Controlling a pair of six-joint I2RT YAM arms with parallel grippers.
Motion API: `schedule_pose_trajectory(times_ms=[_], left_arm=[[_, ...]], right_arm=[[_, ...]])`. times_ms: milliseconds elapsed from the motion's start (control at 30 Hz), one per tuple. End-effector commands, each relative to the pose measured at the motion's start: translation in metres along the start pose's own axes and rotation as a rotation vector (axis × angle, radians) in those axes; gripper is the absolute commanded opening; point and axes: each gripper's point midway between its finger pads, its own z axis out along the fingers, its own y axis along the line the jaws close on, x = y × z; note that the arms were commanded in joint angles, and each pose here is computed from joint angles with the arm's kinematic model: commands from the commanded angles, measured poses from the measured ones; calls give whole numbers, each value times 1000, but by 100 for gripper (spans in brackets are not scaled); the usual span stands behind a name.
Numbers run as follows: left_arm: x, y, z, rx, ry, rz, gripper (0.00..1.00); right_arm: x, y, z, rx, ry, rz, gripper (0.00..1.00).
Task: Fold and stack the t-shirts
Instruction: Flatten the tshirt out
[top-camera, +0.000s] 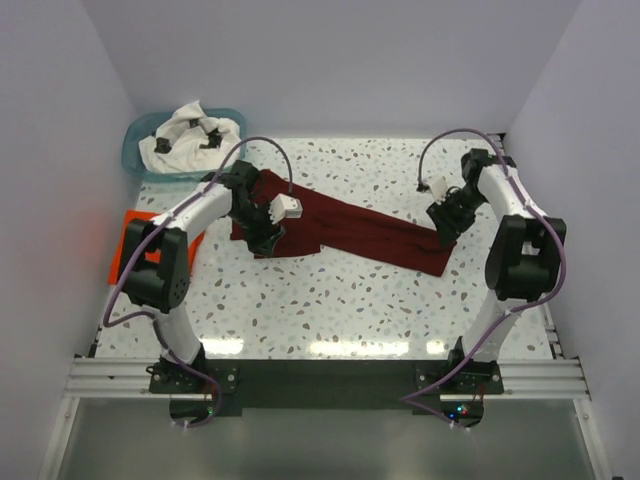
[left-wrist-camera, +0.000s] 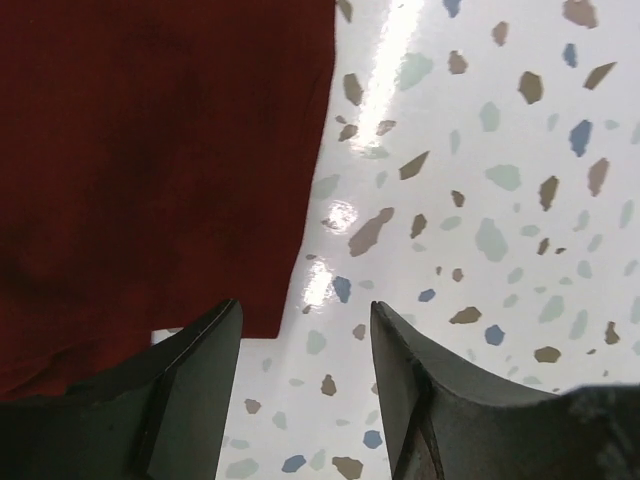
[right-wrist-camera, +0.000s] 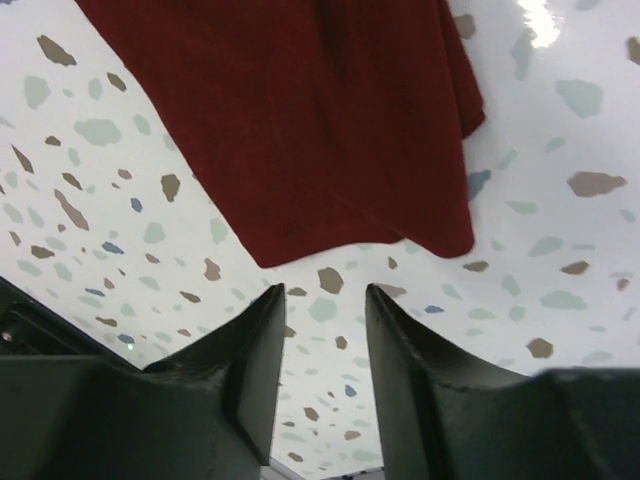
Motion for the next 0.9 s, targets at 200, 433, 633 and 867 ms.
schedule_pose_trajectory(times_ms=[200, 433, 633, 867], left_arm=[[-1, 36, 21, -108, 42, 40, 61], [3, 47, 38, -138, 78, 27, 62], [11, 56, 48, -172, 107, 12, 58], [39, 58, 60, -183, 184, 15, 21]], right_arm=[[-23, 12, 43, 25, -11, -22, 54], [-29, -1, 65, 117, 6, -31, 53], [-37, -20, 61, 208, -2, -20, 33], [-43, -27, 21, 272, -3, -88, 12]])
